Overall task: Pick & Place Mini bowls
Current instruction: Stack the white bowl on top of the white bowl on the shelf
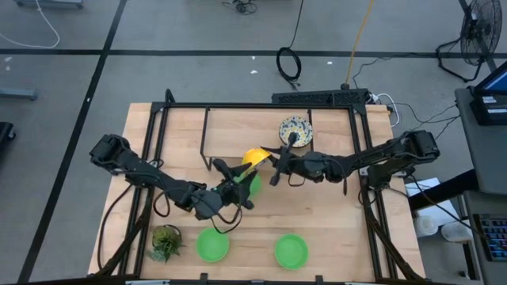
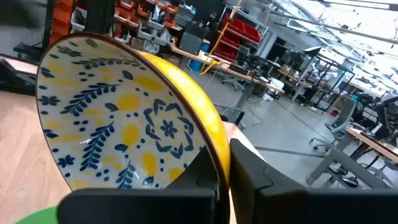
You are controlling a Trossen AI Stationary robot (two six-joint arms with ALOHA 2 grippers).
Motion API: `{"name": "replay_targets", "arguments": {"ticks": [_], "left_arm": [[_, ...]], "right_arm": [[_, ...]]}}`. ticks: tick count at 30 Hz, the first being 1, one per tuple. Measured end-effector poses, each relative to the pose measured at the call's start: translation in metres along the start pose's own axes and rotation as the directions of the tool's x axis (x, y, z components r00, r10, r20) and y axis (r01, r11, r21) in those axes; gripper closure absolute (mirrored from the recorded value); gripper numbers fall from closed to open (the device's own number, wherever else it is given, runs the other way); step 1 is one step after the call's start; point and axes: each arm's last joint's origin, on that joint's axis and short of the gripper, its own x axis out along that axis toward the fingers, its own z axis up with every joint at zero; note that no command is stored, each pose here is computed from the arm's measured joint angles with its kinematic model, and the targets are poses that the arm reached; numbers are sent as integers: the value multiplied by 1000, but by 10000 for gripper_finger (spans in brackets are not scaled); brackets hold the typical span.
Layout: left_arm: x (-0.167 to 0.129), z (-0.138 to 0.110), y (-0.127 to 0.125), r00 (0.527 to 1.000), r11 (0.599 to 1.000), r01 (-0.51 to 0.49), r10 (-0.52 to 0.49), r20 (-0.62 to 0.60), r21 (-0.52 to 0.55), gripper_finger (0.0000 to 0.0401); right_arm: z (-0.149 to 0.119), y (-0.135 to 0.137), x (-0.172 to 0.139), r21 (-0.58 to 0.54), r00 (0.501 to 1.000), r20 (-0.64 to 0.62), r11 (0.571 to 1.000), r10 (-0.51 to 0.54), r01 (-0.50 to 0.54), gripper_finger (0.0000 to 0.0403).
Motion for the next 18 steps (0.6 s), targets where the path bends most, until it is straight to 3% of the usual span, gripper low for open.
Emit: {"name": "replay_targets", "arguments": {"ticks": [6,11,14,18], "left_arm": [[-13,9,0,991,993,105,-99,95,-57,246],[-23,13,3,955,963,257,-243,168,-73,260],[-23,11,12,900,904,415,-391,191,-106,272],[-20,5,23,757,749,649,-617,214,-135,287]], "right_arm": [[25,-15,-8,-20,999,-24,999,41,-41,395],[84,-49,-8,-56,996,-67,996,60,-64,395],[120,-75,-6,-68,988,-133,994,77,-86,396],[167,-118,-3,-23,984,-172,998,49,-54,396]]}}
